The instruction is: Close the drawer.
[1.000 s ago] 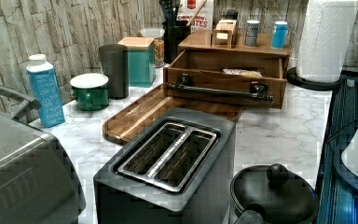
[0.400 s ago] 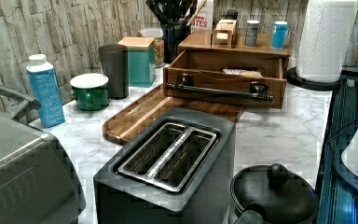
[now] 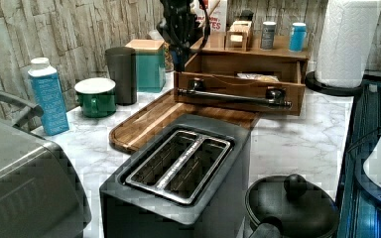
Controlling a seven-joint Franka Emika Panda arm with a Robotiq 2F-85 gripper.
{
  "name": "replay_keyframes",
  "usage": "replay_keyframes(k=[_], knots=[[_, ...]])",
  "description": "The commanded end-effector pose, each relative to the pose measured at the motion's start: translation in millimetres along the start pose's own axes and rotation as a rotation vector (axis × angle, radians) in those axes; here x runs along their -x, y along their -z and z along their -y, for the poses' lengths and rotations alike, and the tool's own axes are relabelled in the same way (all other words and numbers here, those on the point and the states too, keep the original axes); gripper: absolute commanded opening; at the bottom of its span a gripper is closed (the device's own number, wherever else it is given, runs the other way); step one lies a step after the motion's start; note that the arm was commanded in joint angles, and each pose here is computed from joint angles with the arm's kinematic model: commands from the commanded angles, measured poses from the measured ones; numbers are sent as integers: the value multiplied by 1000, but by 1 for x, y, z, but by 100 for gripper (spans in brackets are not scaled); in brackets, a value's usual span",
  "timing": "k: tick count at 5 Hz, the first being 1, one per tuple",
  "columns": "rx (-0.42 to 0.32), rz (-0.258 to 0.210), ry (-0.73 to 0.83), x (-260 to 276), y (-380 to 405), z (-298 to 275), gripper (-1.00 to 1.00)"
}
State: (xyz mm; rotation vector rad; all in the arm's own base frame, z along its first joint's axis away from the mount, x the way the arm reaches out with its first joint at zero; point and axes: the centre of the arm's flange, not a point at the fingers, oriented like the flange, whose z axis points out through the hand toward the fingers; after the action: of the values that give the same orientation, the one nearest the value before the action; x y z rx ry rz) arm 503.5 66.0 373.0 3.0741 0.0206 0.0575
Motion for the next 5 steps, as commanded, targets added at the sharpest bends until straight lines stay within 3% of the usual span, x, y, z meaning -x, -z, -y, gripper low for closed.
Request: replay_keyframes(k=[1, 2, 4, 5], knots=[[19, 39, 195, 54, -50, -2, -100], [9, 88, 165, 69, -67, 3, -100], [-9, 51, 243, 84, -91, -28, -100], [-43, 72, 305, 75, -91, -70, -100]])
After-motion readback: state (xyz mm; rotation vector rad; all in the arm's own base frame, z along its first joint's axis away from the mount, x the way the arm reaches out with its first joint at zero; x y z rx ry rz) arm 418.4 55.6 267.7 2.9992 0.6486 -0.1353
